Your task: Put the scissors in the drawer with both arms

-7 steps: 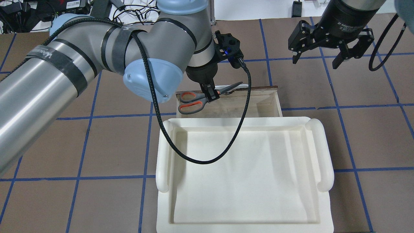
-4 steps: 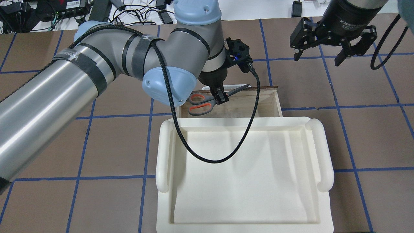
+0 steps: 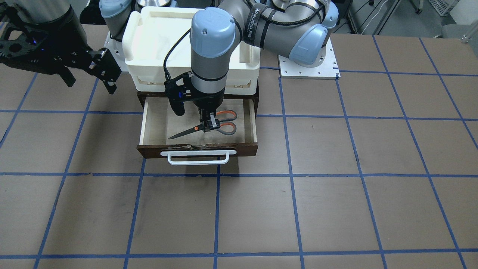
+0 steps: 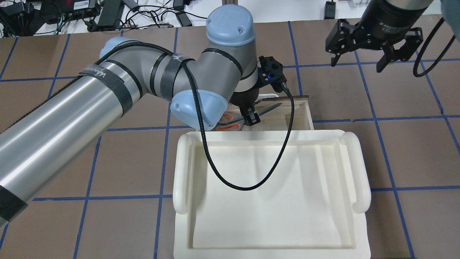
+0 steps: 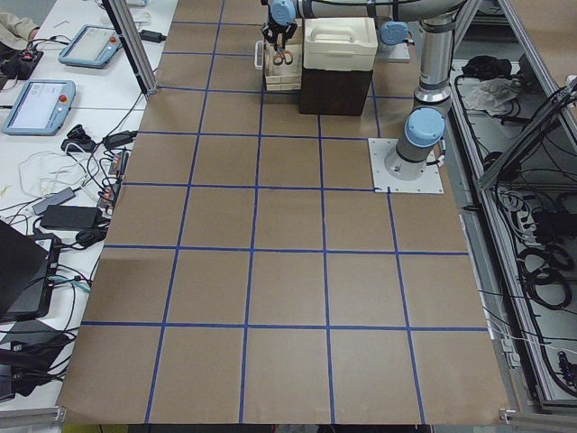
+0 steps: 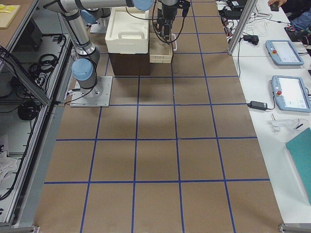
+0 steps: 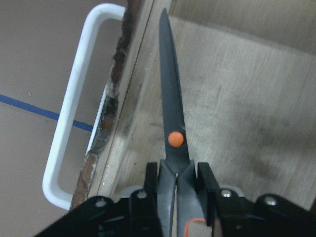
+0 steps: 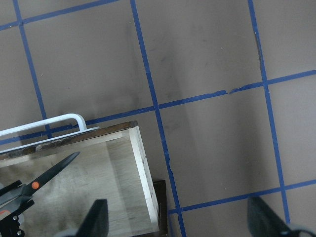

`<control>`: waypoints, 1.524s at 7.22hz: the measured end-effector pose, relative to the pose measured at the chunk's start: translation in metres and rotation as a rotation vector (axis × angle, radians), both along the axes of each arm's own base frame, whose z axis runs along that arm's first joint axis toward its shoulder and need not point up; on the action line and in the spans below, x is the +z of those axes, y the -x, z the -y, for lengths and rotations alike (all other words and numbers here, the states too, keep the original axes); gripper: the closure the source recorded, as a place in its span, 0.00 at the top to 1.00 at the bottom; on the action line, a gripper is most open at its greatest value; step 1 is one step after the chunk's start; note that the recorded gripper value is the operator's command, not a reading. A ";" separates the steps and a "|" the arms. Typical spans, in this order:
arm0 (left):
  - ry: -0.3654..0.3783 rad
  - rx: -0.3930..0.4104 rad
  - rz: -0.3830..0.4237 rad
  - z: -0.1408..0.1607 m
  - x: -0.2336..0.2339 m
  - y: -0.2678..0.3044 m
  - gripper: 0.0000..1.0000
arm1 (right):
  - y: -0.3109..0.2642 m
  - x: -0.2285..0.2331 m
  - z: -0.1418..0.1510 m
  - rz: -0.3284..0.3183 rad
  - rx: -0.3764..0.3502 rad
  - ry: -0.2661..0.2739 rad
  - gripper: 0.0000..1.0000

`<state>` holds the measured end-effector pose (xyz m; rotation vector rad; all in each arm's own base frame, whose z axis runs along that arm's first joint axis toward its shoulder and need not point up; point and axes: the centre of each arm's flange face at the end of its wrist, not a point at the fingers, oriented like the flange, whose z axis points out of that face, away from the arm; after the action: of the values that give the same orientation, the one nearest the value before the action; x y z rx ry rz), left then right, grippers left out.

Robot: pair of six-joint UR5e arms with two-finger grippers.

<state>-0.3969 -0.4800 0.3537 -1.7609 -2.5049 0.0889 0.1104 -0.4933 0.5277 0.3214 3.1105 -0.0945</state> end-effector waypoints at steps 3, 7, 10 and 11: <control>0.003 0.001 0.000 -0.005 -0.006 -0.001 0.30 | 0.000 0.002 0.002 0.004 0.005 0.017 1.00; 0.024 0.015 -0.019 -0.003 -0.005 0.002 1.00 | 0.000 0.005 0.010 -0.005 0.034 0.073 1.00; 0.041 0.037 -0.026 -0.001 0.003 0.001 1.00 | 0.001 0.007 0.010 -0.012 0.035 0.086 1.00; 0.069 0.047 -0.026 0.002 0.016 -0.004 1.00 | 0.001 0.007 0.010 -0.012 0.036 0.083 1.00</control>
<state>-0.3925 -0.4823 0.3699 -1.7145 -2.5550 0.2025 0.1096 -0.5030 0.5344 0.2641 3.1114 -0.2255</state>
